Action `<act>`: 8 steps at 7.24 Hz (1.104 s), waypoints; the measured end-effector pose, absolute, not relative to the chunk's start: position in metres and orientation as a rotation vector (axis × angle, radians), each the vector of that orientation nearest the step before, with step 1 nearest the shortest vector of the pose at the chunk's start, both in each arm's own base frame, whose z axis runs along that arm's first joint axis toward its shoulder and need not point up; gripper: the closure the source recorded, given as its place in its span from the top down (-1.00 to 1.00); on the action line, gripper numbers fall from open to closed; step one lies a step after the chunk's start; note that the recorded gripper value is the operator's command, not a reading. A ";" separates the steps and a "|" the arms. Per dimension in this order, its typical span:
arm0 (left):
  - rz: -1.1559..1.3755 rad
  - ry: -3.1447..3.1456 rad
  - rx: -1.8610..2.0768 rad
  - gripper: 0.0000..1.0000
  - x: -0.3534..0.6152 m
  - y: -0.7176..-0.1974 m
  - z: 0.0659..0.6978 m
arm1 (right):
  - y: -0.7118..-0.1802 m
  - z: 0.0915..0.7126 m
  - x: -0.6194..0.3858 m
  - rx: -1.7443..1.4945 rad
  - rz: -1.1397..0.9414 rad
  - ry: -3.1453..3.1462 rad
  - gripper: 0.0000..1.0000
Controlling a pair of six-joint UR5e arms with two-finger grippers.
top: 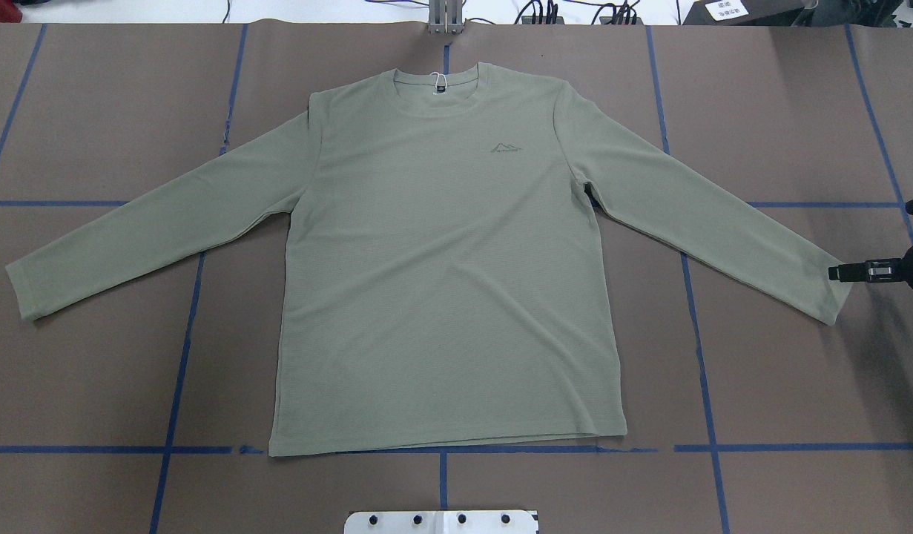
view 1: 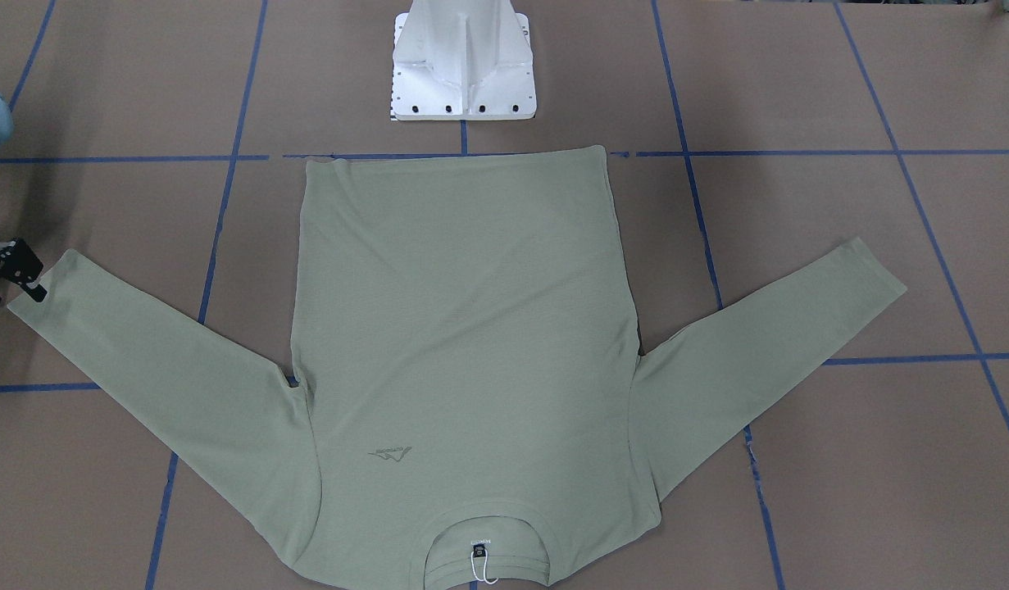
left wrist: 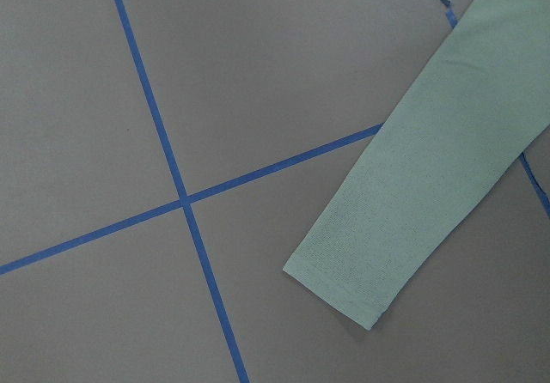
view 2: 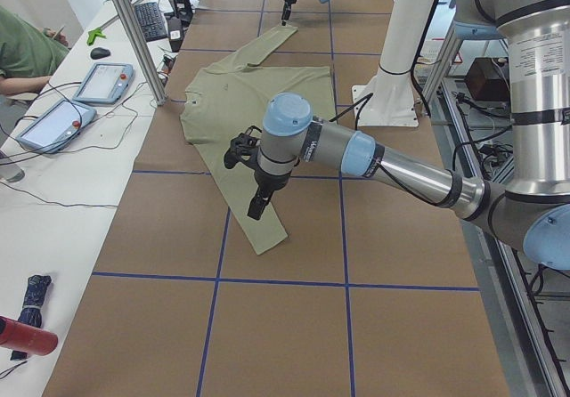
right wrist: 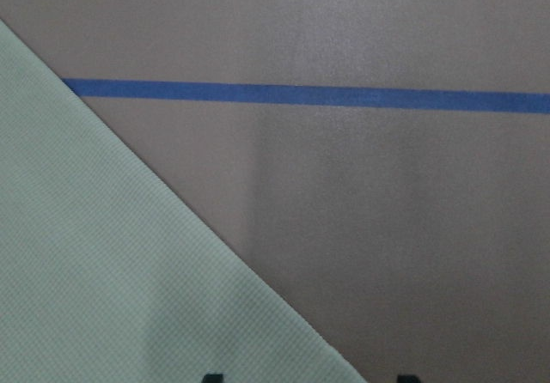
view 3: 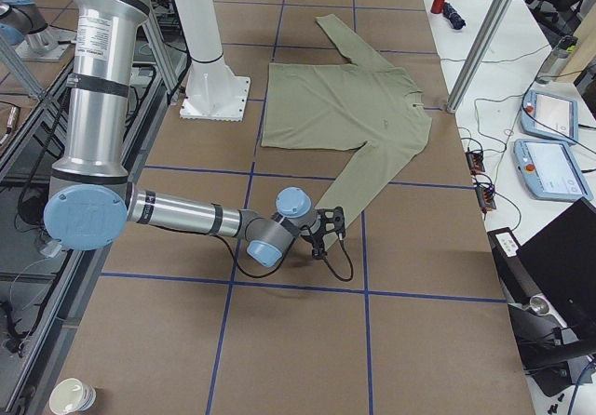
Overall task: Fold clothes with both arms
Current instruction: 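Lower the right gripper to the cuff of the sleeve nearest it and grasp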
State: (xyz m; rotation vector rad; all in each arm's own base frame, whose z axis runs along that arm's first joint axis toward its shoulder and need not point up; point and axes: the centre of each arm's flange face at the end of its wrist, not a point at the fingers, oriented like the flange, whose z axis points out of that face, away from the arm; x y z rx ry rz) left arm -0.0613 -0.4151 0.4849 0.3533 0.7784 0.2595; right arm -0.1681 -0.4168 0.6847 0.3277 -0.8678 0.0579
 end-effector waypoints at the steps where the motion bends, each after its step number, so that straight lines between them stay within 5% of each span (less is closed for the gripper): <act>1: 0.260 0.778 0.353 1.00 -0.061 -0.415 0.485 | -0.416 0.685 -0.169 0.327 0.056 -0.866 0.43; 5: 0.259 0.777 0.352 1.00 -0.062 -0.415 0.486 | -0.416 0.687 -0.170 0.323 0.056 -0.864 0.40; 6: 0.259 0.777 0.352 1.00 -0.062 -0.415 0.486 | -0.416 0.688 -0.171 0.321 0.055 -0.863 0.23; 8: 0.258 0.776 0.351 1.00 -0.062 -0.415 0.487 | -0.415 0.690 -0.171 0.318 0.057 -0.862 -0.99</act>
